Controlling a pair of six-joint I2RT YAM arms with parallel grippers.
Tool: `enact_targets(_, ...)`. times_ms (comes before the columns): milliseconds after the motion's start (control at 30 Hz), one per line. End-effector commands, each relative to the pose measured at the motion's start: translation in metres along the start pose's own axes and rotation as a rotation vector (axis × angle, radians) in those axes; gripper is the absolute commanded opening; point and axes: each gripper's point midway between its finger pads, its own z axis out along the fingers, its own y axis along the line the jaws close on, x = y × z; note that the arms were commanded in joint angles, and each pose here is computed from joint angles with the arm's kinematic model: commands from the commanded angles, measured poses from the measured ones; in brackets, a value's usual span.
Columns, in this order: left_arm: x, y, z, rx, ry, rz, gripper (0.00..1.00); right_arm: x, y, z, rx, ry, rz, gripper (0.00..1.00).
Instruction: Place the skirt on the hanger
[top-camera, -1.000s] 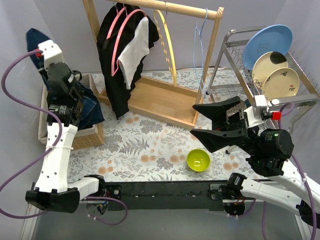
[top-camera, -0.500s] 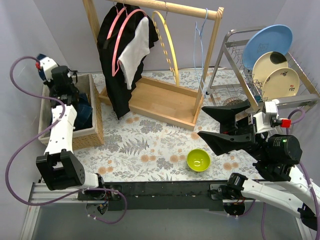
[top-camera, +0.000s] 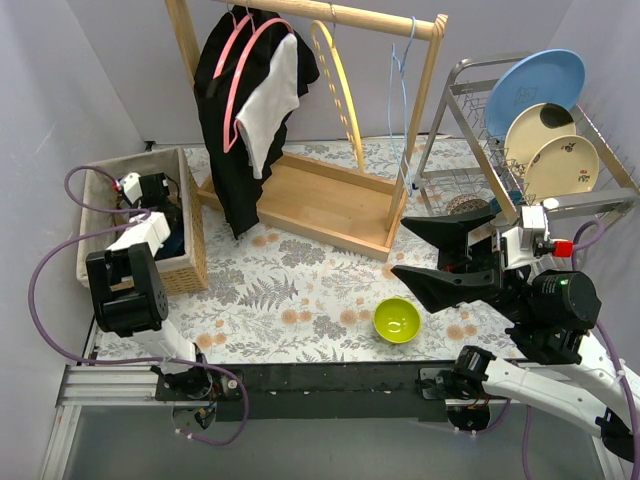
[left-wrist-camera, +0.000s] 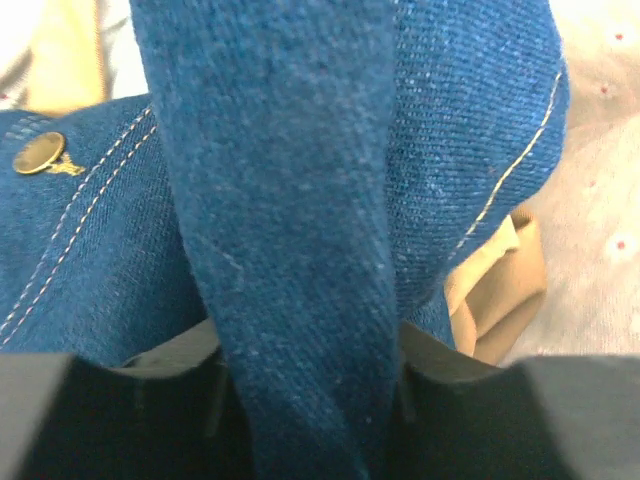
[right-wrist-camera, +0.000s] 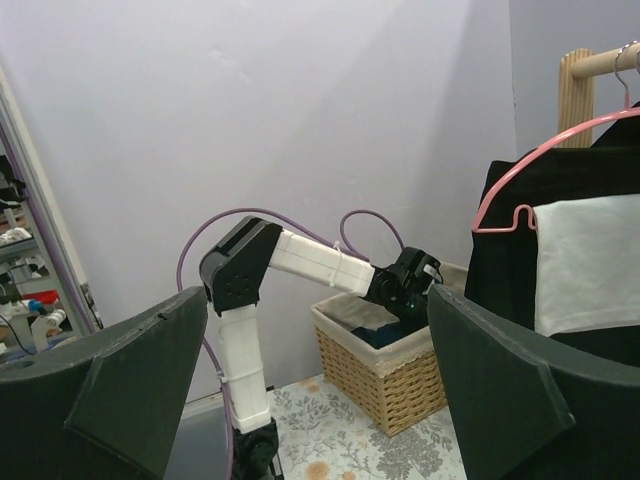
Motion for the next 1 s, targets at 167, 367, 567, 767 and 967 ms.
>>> enact_targets(167,-0.029,-0.014,-0.033,0.077,0.069,-0.076,0.98,-0.022,0.001,-0.007,0.023,-0.053,-0.028,0.97)
enact_targets(367,-0.132,-0.042,-0.113,0.207,-0.103,-0.108,0.98,-0.027,0.002,-0.008,0.027,-0.062,-0.024,0.97)
enact_targets(567,-0.177,-0.046,-0.174,0.289,-0.196,-0.134,0.98,-0.030,0.003,-0.009,0.028,-0.061,-0.021,0.96)
enact_targets(767,-0.184,-0.094,-0.263,0.749,-0.236,-0.057,0.97,-0.030,0.004,-0.010,0.025,-0.055,-0.016,0.95)
enact_targets(967,-0.186,-0.125,-0.380,1.240,-0.315,0.078,0.90,-0.014,-0.005,-0.009,0.053,-0.016,-0.016,0.95)
